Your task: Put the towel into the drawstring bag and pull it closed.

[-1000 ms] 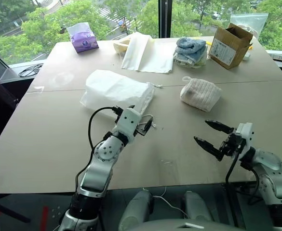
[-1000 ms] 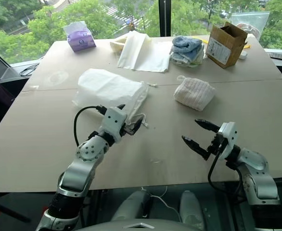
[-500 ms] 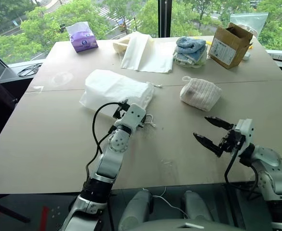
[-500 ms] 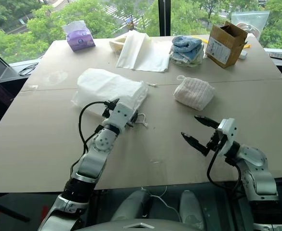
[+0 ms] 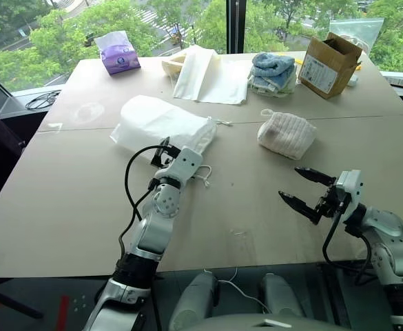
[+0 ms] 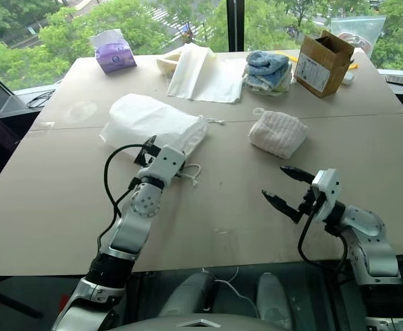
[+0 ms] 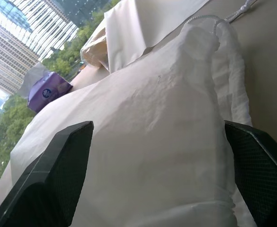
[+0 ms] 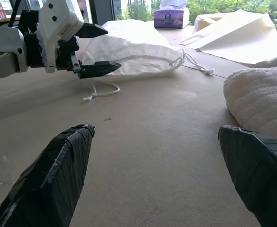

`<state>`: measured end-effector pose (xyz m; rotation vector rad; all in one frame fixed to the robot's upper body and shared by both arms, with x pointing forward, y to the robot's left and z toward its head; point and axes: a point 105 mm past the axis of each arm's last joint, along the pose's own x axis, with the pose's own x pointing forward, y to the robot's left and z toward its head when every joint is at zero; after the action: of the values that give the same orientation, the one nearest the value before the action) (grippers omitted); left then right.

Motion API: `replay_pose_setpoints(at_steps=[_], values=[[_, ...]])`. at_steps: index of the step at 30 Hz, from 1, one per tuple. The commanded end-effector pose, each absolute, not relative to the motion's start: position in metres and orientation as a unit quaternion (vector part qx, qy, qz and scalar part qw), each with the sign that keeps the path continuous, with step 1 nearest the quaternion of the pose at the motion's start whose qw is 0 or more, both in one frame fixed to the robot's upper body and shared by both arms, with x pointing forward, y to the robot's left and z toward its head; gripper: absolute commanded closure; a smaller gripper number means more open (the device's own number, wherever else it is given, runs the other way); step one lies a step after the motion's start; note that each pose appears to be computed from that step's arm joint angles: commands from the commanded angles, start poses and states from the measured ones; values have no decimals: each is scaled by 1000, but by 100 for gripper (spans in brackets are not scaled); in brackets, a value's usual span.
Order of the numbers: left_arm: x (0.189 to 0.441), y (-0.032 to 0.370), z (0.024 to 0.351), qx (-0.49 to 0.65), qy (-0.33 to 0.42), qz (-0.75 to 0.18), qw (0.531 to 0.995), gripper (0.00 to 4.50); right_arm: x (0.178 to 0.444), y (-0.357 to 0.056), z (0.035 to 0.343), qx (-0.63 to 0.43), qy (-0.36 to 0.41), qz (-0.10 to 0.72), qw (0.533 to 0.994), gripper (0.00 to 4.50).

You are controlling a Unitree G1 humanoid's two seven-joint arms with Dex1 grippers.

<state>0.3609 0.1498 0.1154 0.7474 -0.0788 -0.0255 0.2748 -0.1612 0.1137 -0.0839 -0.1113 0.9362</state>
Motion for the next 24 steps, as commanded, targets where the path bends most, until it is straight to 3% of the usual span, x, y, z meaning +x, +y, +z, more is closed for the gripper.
replay_pose_setpoints(at_steps=[1,9,13,19,20,24], values=[[361,169,118,386,-34,36,921,17,277,-164,124,-58,-74,448,889,1],[361,181,107,402,-8,60,914,17,277,-169,129,-75,-73,443,890,1],[362,184,111,404,-13,68,912,130,275,-168,129,-74,-72,442,891,0],[364,182,113,405,-21,67,912,423,276,-167,129,-74,-73,438,893,0],[363,181,113,405,-22,67,912,444,276,-167,129,-74,-74,438,893,0],[365,178,124,383,-43,63,920,444,277,-168,134,-73,-81,433,895,0]])
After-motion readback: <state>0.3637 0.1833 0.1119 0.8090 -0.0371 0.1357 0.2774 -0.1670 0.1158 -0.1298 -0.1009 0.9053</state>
